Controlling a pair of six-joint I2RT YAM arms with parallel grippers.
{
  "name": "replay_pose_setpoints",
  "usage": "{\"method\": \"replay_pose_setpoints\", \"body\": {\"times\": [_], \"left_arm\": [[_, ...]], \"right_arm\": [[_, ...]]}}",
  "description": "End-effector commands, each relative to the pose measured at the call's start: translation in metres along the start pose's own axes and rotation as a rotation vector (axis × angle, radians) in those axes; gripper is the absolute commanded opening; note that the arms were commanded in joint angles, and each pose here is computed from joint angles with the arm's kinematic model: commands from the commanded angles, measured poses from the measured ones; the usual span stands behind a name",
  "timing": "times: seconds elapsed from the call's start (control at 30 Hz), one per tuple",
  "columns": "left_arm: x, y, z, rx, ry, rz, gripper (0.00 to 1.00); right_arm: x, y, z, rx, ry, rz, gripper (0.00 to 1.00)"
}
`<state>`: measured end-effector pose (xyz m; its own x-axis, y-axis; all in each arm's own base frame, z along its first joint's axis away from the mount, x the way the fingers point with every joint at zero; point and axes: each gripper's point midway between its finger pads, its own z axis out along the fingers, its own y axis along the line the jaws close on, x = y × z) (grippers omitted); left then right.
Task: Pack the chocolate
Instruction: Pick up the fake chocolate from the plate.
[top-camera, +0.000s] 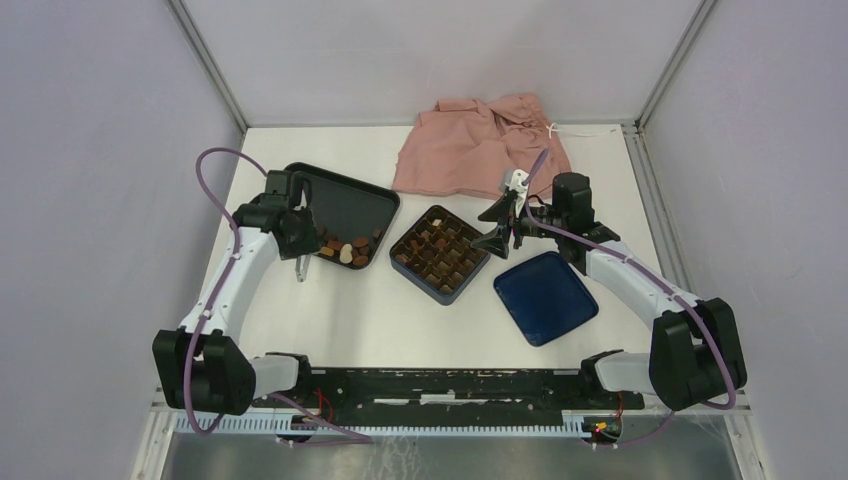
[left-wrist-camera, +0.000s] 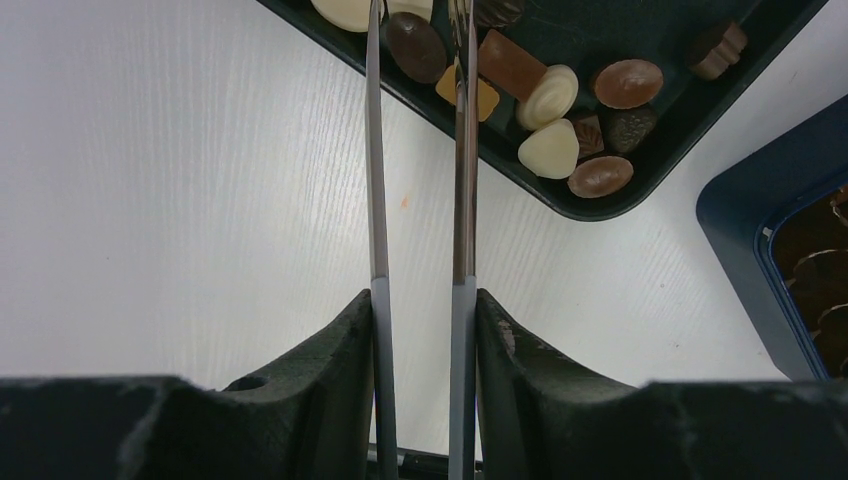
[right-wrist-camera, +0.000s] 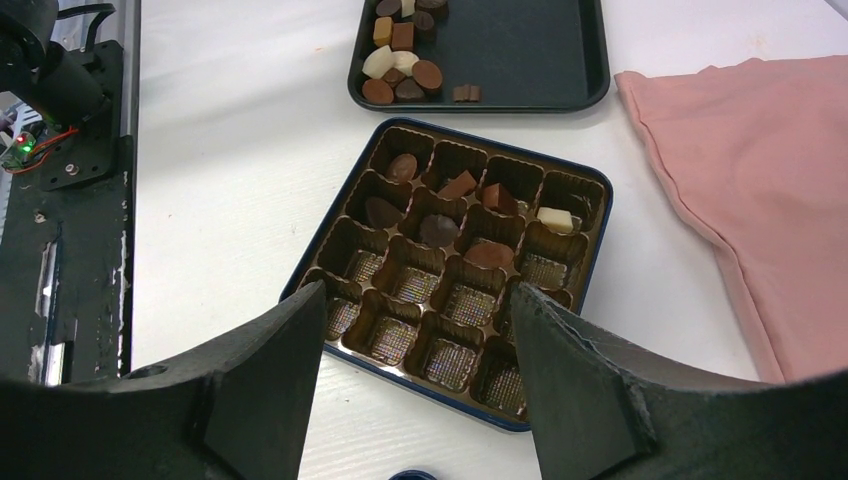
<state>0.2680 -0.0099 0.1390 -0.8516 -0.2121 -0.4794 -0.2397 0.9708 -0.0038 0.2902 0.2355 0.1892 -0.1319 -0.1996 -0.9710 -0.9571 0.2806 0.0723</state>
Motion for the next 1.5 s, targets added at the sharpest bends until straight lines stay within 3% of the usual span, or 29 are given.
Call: {"method": "replay_pose_setpoints", "body": {"times": [0.0, 0.73, 0.93, 1.07, 1.23, 1.47], "left_arm": [[-0.009, 0.001, -0.001, 0.004, -0.023, 0.040, 0.44], [0.003, -0.001, 0.018, -0.003, 0.055, 0.039, 0.42], [-0.001, -0.003, 0.012, 0.006, 0.042, 0.029, 0.20], [-0.007, -0.002, -0.004, 0.013, 0.009, 0.016, 0.10], [-0.013, -0.007, -0.027, 0.067, -0.046, -0.005, 0.07], [-0.017, -0.034, -0.064, 0.269, -0.139, -0.024, 0.06]], "right_arm": [[-0.019, -0.006, 0.001, 0.002, -0.029, -0.060, 0.73], [-0.022, -0.003, 0.000, -0.007, -0.033, -0.069, 0.73], [-0.023, -0.003, 0.000, -0.006, -0.033, -0.075, 0.73], [-0.022, -0.003, 0.000, -0.005, -0.030, -0.075, 0.73], [-0.022, -0.005, -0.001, 0.005, -0.021, -0.091, 0.73], [-0.020, -0.010, -0.002, 0.025, -0.004, -0.112, 0.73]]}}
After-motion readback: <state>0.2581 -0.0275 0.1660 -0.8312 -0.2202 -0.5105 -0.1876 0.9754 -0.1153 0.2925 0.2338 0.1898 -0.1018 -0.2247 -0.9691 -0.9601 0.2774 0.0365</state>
